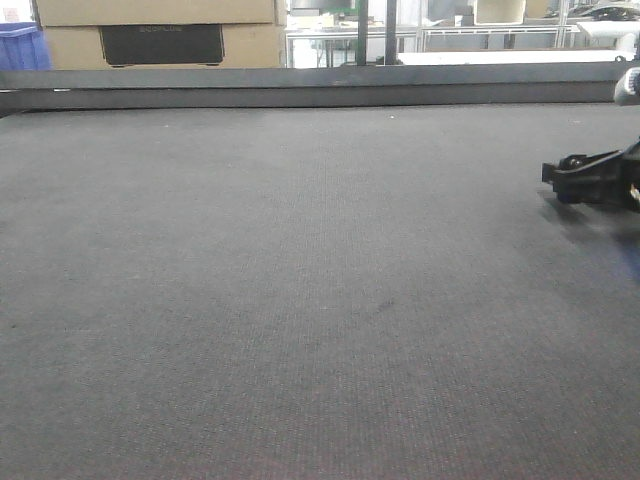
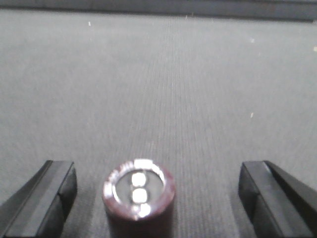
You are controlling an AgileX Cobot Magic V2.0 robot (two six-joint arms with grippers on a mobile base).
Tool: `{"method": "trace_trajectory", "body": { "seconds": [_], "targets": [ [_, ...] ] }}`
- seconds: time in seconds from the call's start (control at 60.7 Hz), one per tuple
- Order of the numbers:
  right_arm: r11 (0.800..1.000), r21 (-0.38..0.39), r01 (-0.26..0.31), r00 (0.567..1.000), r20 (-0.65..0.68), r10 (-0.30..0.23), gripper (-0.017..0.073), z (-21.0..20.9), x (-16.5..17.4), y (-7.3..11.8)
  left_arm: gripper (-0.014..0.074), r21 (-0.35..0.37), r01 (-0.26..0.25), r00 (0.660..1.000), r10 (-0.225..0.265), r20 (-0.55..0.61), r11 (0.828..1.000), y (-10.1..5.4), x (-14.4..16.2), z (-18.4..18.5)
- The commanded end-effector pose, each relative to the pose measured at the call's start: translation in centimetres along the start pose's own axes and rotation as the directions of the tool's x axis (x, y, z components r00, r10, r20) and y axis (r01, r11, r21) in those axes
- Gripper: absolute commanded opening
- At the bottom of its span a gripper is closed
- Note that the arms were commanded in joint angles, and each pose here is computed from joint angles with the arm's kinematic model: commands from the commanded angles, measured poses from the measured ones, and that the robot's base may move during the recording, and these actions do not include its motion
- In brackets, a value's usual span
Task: Place cylindrical capacitor in blue bin on shelf
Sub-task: 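Close the right gripper on the dark-red capacitor and lift it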
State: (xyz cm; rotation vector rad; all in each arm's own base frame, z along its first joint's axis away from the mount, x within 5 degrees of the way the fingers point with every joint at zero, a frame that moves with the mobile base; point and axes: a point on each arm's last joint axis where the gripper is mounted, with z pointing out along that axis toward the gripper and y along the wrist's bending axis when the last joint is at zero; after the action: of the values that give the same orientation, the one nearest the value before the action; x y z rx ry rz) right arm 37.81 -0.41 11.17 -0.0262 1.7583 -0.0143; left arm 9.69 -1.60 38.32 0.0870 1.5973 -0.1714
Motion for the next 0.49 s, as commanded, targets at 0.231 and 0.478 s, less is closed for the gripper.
{"method": "trace_trajectory", "body": {
  "seconds": [0.231,0.478],
  "targets": [
    [1.0,-0.005,-0.002,0.998,0.056,0.003,0.0068,0.1,-0.4,0.1,0.0536,0.005,0.003,1.0,-0.003,0.008,1.0,-0.1,-0.3,-0.1],
    [1.0,-0.002,0.0,0.988,0.155,0.001,-0.0112,-0.9,-4.0,0.0,0.0531,0.017,-0.222,0.972,0.223,-0.069,0.975,0.1,1.6,0.9]
  ]
}}
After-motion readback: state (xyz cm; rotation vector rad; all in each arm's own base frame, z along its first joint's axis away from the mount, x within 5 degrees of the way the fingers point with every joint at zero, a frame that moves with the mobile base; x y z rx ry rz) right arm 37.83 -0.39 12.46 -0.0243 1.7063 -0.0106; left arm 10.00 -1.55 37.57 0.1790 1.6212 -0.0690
